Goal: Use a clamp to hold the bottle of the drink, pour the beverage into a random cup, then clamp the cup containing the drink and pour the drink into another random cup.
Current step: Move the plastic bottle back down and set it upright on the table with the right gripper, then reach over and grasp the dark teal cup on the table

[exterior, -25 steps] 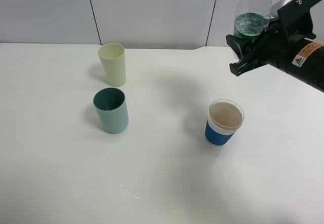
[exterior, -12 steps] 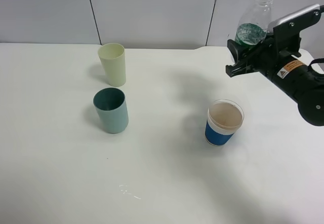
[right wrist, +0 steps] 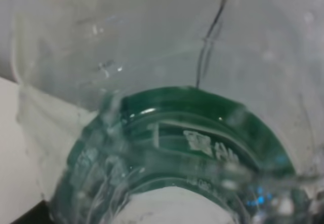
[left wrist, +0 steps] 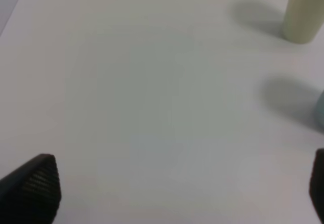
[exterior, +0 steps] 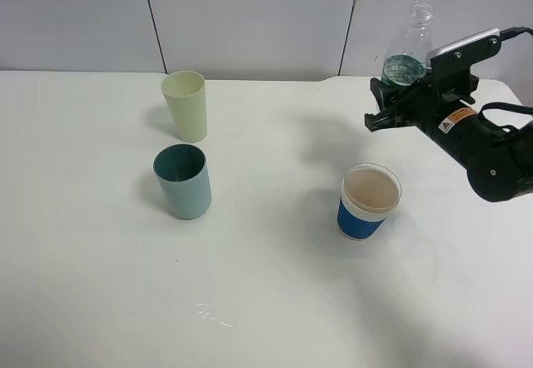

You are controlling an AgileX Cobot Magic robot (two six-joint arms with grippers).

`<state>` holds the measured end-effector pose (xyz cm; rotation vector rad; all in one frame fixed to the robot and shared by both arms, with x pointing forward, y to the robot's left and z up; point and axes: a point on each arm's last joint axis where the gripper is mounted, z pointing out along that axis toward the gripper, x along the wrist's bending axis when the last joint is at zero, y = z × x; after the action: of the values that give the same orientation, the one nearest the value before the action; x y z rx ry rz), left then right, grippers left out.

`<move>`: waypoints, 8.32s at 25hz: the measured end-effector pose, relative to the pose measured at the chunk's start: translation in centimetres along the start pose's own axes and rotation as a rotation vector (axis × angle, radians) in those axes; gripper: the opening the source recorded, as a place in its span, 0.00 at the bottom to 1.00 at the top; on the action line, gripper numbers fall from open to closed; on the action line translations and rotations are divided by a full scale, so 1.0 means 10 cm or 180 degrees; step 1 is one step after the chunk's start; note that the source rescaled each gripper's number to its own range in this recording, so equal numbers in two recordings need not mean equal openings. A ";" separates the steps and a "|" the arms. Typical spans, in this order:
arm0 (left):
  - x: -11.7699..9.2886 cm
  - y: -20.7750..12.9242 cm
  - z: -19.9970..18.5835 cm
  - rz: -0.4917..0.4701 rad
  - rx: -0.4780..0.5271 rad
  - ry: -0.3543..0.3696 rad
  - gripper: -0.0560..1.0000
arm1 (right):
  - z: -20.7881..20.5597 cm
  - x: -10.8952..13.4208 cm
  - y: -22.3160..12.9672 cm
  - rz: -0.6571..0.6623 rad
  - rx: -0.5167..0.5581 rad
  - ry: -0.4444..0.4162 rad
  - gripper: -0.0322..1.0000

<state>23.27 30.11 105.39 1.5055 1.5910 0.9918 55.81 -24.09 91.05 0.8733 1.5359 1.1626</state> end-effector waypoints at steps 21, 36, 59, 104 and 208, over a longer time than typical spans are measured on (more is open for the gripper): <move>0.00 0.00 0.00 0.0000 0.0000 0.0000 1.00 | 0.52 0.18 -0.53 -0.0033 0.0104 0.0360 0.03; 0.00 0.00 0.00 0.0000 0.0000 0.0000 1.00 | 0.49 0.22 -0.69 -0.0118 0.0172 0.0654 0.03; 0.00 0.00 0.00 -0.0017 0.0000 0.0000 1.00 | 0.49 0.16 -0.71 0.0053 0.0208 0.0561 0.05; 0.00 0.00 0.00 0.0000 0.0000 0.0000 1.00 | 0.36 0.10 -0.52 0.0075 0.0188 0.0462 0.87; 0.00 0.00 0.00 0.0004 0.0000 0.0000 1.00 | -3.36 -0.10 1.24 0.0996 0.1426 -0.0663 0.86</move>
<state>23.27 30.11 105.39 1.5067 1.5902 0.9925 23.38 -29.95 105.23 1.5297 1.5449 0.9126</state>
